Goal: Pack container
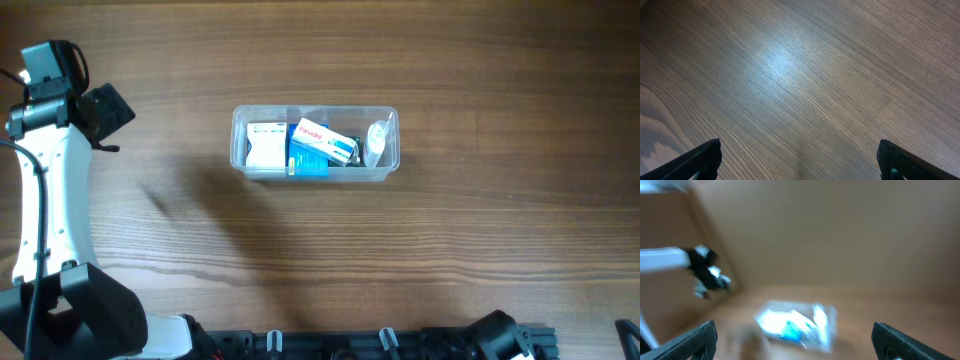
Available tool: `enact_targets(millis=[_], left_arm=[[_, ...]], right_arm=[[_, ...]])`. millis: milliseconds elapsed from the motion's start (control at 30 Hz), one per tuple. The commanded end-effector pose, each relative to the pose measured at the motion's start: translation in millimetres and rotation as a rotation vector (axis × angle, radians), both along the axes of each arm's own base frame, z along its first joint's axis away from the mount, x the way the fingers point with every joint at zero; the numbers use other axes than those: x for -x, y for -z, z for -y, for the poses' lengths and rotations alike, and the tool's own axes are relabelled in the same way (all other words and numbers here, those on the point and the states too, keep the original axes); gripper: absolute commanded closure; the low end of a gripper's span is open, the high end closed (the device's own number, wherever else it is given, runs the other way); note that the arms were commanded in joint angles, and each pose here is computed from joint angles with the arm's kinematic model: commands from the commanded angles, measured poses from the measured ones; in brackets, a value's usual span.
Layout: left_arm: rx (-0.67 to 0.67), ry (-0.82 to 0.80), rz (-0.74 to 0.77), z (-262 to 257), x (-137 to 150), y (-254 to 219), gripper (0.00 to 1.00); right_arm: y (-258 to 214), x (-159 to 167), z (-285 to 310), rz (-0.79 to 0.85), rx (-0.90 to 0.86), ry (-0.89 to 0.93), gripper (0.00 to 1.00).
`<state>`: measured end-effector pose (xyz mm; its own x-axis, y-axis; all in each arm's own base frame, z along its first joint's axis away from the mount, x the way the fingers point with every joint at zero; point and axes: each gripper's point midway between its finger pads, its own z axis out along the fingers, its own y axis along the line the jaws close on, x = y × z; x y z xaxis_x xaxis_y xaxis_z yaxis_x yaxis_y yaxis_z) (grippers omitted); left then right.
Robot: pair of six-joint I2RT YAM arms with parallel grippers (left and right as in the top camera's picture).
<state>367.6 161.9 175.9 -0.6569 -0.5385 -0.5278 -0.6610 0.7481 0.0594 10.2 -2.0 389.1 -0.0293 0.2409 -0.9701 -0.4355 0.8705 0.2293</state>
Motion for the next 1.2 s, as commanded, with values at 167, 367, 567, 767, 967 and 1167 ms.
enact_targets(millis=[167,367,567,767,967,1167], left_arm=[[-0.019,-0.006,0.021,-3,0,-10,0.00],[-0.019,-0.006,0.021,-3,1,-10,0.00],[-0.019,-0.007,0.021,-3,1,-10,0.00],[-0.019,-0.007,0.021,-3,1,-10,0.00],[-0.019,-0.007,0.022,-3,1,-10,0.00],[-0.019,-0.006,0.021,-3,0,-10,0.00]], right_arm=[[-35,-18,-57,0.151,-0.104,-0.259,0.00],[-11,-45,-60,0.031,-0.153,-0.208,0.00],[-15,-55,-48,0.016,-0.236,-0.132,0.00],[27,-117,-67,-0.018,-0.227,-0.056,0.00],[96,-180,-96,0.002,-0.228,-0.051,0.00],[134,-203,-87,0.017,-0.173,0.031,0.00]])
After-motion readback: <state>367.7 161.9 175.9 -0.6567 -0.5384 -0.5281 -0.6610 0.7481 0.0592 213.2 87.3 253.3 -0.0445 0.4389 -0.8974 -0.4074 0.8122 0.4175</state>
